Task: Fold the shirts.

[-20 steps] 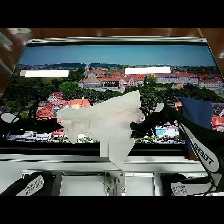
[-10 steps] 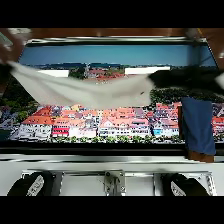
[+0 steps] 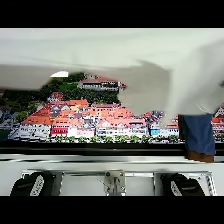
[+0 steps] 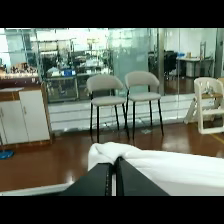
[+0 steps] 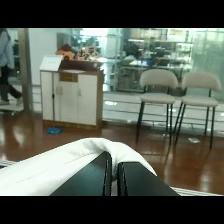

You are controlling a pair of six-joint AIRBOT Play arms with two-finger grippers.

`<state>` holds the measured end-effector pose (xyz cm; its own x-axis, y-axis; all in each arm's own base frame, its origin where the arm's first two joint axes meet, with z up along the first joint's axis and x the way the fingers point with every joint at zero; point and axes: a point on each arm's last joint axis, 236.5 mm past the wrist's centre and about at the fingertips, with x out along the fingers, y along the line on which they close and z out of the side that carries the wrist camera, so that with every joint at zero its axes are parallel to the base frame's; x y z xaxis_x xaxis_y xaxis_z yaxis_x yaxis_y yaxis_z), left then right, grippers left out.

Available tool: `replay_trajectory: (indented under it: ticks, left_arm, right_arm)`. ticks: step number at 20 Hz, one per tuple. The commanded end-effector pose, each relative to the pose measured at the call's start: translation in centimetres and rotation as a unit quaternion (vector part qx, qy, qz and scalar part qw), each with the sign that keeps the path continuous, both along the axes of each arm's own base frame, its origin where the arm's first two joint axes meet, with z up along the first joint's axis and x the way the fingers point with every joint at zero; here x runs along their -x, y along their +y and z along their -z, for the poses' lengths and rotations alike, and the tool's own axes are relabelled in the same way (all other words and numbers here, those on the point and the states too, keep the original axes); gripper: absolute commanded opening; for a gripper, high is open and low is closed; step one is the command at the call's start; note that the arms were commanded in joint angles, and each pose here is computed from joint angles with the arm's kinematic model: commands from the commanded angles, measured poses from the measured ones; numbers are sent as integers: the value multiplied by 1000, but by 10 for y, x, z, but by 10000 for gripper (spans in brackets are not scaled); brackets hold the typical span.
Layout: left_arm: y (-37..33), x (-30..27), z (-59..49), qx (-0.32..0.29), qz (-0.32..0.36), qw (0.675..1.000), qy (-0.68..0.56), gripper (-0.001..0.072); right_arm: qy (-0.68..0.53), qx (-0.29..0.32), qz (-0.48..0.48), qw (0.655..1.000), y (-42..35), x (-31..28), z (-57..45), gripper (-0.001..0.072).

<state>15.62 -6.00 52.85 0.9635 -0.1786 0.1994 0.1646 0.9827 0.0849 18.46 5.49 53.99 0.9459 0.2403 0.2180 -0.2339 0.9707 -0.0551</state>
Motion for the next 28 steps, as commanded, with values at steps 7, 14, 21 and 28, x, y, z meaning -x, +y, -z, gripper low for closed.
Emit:
replay_trajectory:
  ticks: [7, 14, 21, 28]
  left_arm:
    - [18, -11, 169, -12, -22, 947, 322, 43]
    - [45, -108, 336, 59, -23, 867, 495, 43]
    - [51, -252, 442, 161, -6, 833, 529, 43]
    - [15, -331, 516, 157, -14, 852, 499, 44]
  right_arm:
    - [333, 36, 67, 940, -33, 10, 155, 70]
    - [581, 41, 0, 813, 5, -113, 351, 70]
    - [435, -55, -14, 899, 54, -321, 431, 71]
    - [397, -71, 39, 914, 38, -388, 509, 71]
